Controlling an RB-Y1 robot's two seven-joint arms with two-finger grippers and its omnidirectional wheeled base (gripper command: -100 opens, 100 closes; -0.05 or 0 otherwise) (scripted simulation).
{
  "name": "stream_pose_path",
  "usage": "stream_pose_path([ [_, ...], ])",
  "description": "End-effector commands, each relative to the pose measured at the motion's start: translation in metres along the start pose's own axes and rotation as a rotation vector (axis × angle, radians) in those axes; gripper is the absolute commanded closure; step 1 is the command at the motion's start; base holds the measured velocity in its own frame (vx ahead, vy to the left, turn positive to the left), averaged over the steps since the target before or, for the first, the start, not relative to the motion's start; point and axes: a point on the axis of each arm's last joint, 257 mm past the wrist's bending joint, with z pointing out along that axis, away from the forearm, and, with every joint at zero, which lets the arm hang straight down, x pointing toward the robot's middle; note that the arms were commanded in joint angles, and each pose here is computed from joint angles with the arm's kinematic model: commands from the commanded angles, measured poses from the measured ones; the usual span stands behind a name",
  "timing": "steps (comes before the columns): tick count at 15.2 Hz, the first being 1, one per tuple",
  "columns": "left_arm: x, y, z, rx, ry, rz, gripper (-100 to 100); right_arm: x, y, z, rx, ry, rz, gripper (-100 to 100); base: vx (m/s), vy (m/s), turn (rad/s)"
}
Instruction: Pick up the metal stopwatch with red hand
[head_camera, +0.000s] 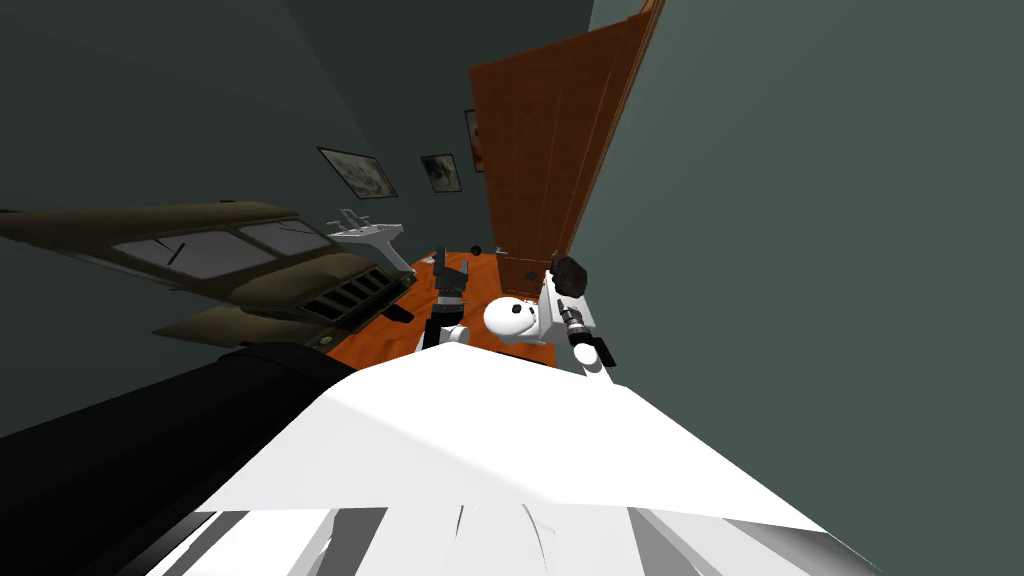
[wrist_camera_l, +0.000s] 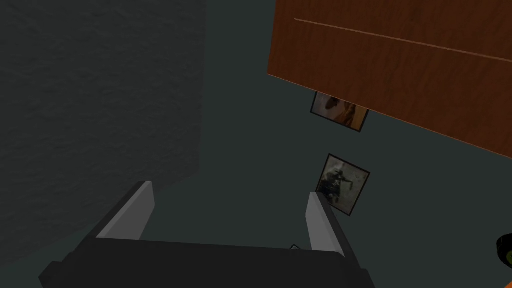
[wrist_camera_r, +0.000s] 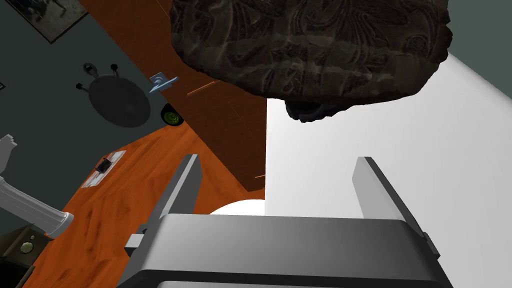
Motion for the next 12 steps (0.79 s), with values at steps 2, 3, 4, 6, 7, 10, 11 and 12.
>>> stream_pose_path([
  [2, 0.0, 0.0, 0.0, 0.0, 0.0, 0.0, 0, 0.005, 0.008, -0.002, -0.012, 0.023, 0.053, -100, -0.039, 0.065, 0.113],
  [3, 0.0, 0.0, 0.0, 0.0, 0.0, 0.0, 0, 0.005, 0.008, -0.002, -0.012, 0.023, 0.053, -100, -0.032, 0.061, 0.072],
  [4, 0.0, 0.0, 0.0, 0.0, 0.0, 0.0, 0, 0.006, 0.01, -0.003, -0.016, 0.031, 0.073, -100, -0.025, 0.053, 0.059],
  [6, 0.0, 0.0, 0.0, 0.0, 0.0, 0.0, 0, 0.007, 0.013, -0.004, -0.02, 0.039, 0.095, -100, -0.026, 0.049, 0.077],
  [7, 0.0, 0.0, 0.0, 0.0, 0.0, 0.0, 0, 0.007, 0.015, -0.005, -0.025, 0.046, 0.117, -100, -0.017, 0.039, 0.08],
  [10, 0.0, 0.0, 0.0, 0.0, 0.0, 0.0, 0, 0.008, 0.02, -0.007, -0.035, 0.062, 0.166, -100, -0.013, 0.047, 0.099],
  [11, 0.0, 0.0, 0.0, 0.0, 0.0, 0.0, 0, 0.008, 0.022, -0.009, -0.04, 0.07, 0.191, -100, -0.01, 0.041, 0.056],
  [12, 0.0, 0.0, 0.0, 0.0, 0.0, 0.0, 0, 0.008, 0.025, -0.01, -0.045, 0.077, 0.217, -100, -0.004, 0.043, 0.097],
])
